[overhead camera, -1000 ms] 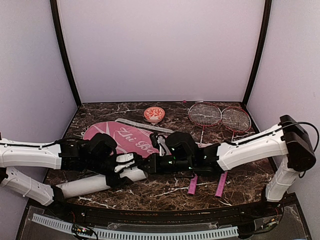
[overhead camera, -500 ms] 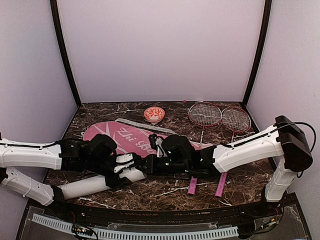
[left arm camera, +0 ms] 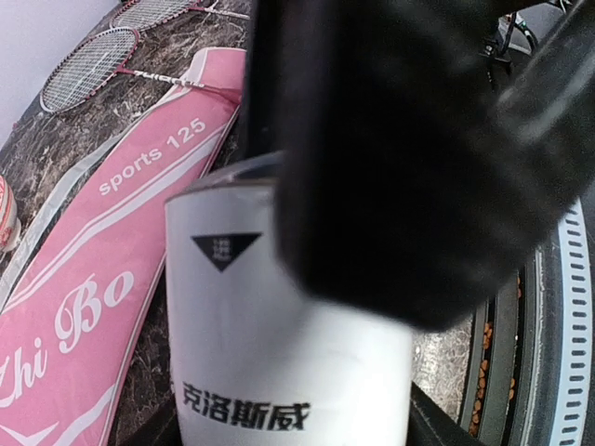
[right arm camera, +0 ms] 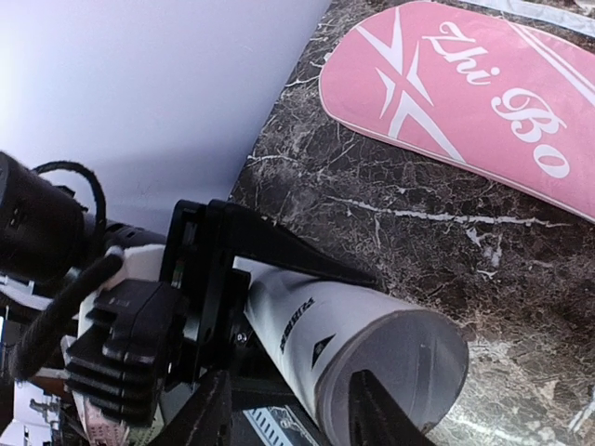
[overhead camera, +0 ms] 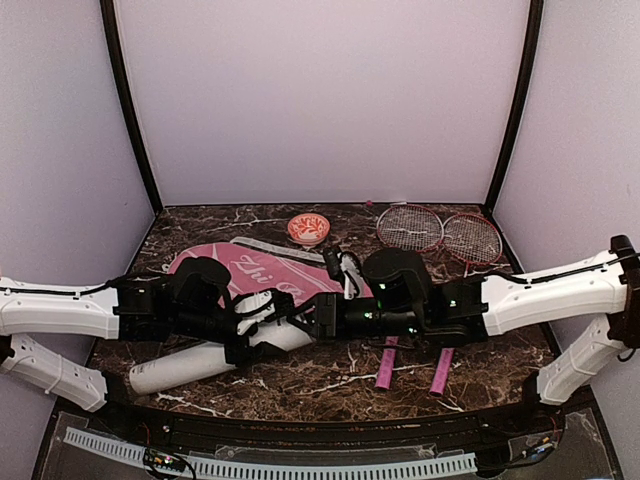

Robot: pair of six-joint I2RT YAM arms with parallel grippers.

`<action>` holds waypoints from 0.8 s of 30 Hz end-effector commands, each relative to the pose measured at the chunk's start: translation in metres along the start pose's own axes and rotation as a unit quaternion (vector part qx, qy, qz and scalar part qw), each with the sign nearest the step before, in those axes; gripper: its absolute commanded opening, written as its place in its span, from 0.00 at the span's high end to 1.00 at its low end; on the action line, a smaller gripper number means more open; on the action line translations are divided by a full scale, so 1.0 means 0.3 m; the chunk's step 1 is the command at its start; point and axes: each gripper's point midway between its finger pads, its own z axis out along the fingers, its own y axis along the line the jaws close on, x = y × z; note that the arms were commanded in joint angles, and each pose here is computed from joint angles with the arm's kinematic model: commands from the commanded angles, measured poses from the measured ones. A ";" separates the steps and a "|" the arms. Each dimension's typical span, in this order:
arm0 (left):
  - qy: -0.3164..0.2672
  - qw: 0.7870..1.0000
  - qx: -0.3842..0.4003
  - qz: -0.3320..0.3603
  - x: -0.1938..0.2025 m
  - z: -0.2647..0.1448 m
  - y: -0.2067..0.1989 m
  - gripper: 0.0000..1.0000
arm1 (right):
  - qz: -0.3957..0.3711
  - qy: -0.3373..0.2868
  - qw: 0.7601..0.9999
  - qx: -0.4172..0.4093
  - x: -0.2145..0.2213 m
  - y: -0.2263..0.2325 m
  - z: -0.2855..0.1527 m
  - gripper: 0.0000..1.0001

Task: Pack up the badminton gear
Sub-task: Press the tube cap onto the shuttle tube.

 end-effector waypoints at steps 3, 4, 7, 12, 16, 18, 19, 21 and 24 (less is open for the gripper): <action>-0.088 0.996 -0.008 0.022 -0.165 -0.042 0.016 0.36 | -0.014 0.004 1.000 0.005 0.010 -0.013 -0.084 0.49; -0.088 0.996 -0.009 0.022 -0.165 -0.042 0.017 0.36 | -0.015 0.006 1.000 0.005 0.016 -0.016 -0.090 0.48; -0.089 0.996 -0.009 0.021 -0.166 -0.042 0.018 0.36 | -0.026 0.015 1.000 -0.005 0.032 -0.014 -0.103 0.48; -0.092 0.995 -0.008 0.020 -0.171 -0.046 0.016 0.36 | -0.044 0.021 0.999 -0.001 0.049 -0.027 -0.097 0.48; -0.093 0.995 -0.005 0.020 -0.172 -0.046 0.013 0.36 | -0.063 0.014 0.998 -0.001 0.030 -0.013 -0.083 0.47; -0.093 0.995 -0.003 0.020 -0.173 -0.046 0.011 0.36 | -0.070 0.011 0.997 0.003 0.020 -0.011 -0.073 0.47; -0.093 0.995 -0.002 0.019 -0.172 -0.045 0.010 0.36 | -0.075 0.009 0.997 0.003 0.015 -0.006 -0.070 0.47; -0.092 0.996 0.000 0.019 -0.170 -0.043 0.007 0.36 | -0.084 0.007 0.996 0.004 0.006 0.003 -0.060 0.47; -0.094 0.995 0.002 0.019 -0.173 -0.044 0.006 0.36 | -0.098 0.009 0.995 0.007 -0.001 0.016 -0.043 0.50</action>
